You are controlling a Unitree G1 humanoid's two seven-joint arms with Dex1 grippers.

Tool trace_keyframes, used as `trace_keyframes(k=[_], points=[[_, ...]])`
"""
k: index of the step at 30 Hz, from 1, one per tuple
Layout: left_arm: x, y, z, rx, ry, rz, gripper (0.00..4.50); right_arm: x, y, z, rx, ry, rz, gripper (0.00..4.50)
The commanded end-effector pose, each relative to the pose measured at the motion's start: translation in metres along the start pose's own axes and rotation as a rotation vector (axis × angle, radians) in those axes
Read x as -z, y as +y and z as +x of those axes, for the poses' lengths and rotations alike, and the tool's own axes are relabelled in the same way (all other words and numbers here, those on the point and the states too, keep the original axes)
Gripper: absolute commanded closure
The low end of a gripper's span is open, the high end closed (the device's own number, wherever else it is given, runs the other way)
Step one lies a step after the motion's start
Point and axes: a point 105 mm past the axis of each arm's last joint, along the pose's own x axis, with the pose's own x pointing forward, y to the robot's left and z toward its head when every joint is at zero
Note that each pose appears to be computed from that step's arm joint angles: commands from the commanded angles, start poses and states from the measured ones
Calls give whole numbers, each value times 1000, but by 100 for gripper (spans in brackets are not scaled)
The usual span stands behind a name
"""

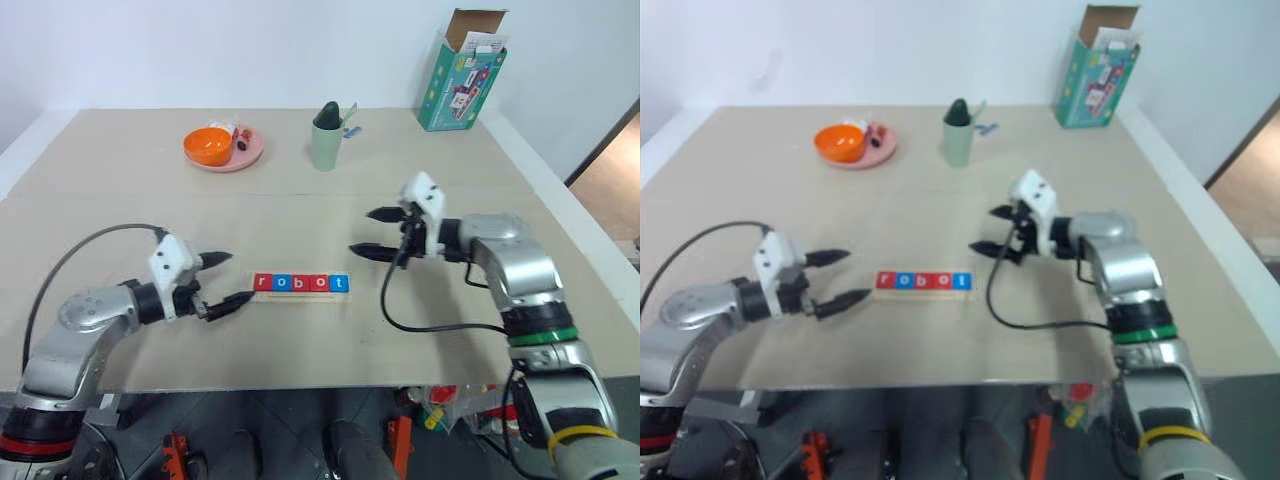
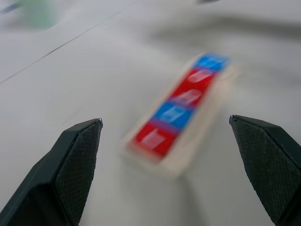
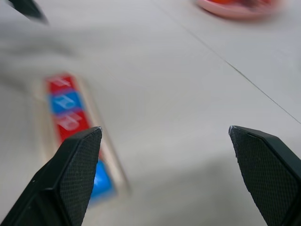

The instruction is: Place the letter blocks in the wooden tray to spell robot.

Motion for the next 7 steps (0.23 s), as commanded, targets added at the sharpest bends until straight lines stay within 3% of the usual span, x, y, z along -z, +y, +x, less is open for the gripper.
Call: trace_keyframes(k=[1, 7], points=[[-1, 27, -20, -180, -10, 17, 0, 3, -9, -21, 126, -28, -37, 3], [-3, 46, -37, -374, -70, 35, 0, 4, -15, -42, 347, -116, 15, 3]])
